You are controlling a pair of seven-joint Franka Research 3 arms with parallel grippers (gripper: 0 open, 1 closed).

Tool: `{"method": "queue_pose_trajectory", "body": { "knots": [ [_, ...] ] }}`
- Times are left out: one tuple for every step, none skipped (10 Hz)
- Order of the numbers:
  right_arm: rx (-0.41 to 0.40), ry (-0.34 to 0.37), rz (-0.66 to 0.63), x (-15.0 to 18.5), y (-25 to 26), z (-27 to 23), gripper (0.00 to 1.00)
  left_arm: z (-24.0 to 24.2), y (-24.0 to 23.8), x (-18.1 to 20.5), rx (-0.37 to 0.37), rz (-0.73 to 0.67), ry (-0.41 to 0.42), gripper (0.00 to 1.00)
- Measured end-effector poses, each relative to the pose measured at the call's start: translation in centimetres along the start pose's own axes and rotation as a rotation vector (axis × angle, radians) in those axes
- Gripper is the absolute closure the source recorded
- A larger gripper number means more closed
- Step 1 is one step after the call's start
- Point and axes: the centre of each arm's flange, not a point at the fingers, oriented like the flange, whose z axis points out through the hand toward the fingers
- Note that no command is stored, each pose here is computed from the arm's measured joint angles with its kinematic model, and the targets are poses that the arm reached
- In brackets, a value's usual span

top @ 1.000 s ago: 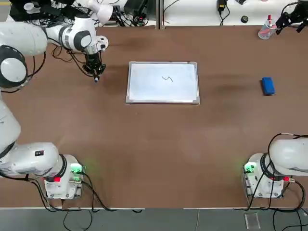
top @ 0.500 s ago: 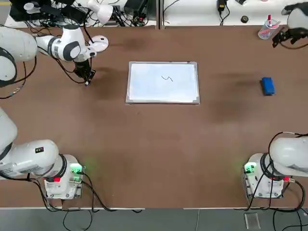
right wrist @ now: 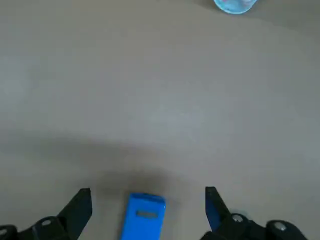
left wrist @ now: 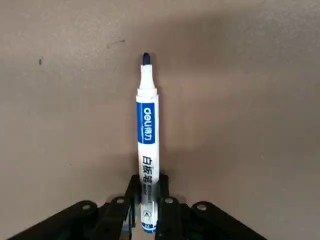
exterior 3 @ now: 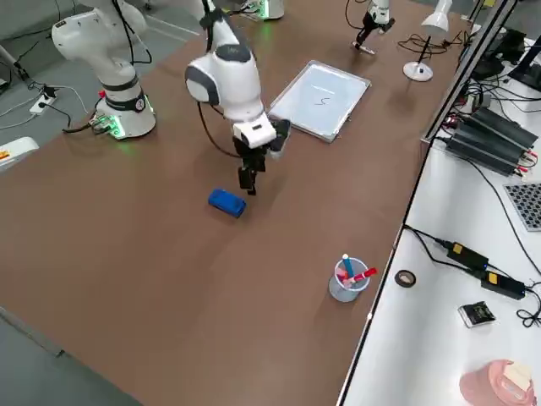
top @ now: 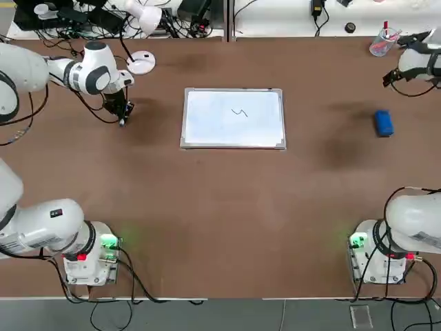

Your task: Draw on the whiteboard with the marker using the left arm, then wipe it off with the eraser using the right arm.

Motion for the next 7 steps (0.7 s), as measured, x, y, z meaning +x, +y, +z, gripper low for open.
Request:
{"method": "queue_pose_trajectory", "body": {
  "knots": [
    [-0.004,0.012,0.003,-0.7,0.0,1.0,0.0,0.0,0.0,0.0,0.0,-0.001,0.0,0.82],
    [-0.006,0.018,0.005,-1.6,-0.3,2.0,0.0,0.0,0.0,0.0,0.0,-0.002,-0.001,0.82],
    [-0.004,0.017,0.007,-2.6,-0.7,2.9,0.0,0.0,0.0,-0.1,0.001,-0.002,-0.001,0.8],
    [0.001,0.01,0.007,-3.6,-1.2,3.7,0.0,0.0,0.0,-0.1,0.001,-0.002,-0.001,0.73],
    [0.004,0.006,0.008,-4.6,-1.6,4.4,0.0,0.0,0.0,-0.1,0.001,-0.002,-0.001,0.67],
    [0.005,0.007,0.011,-5.7,-2.1,5.0,0.0,0.0,0.0,-0.1,0.001,-0.003,0.0,0.53],
    [0.007,0.003,0.016,-6.8,-2.3,5.5,0.0,-0.1,0.0,-0.1,0.002,-0.003,0.001,0.44]
  ]
}}
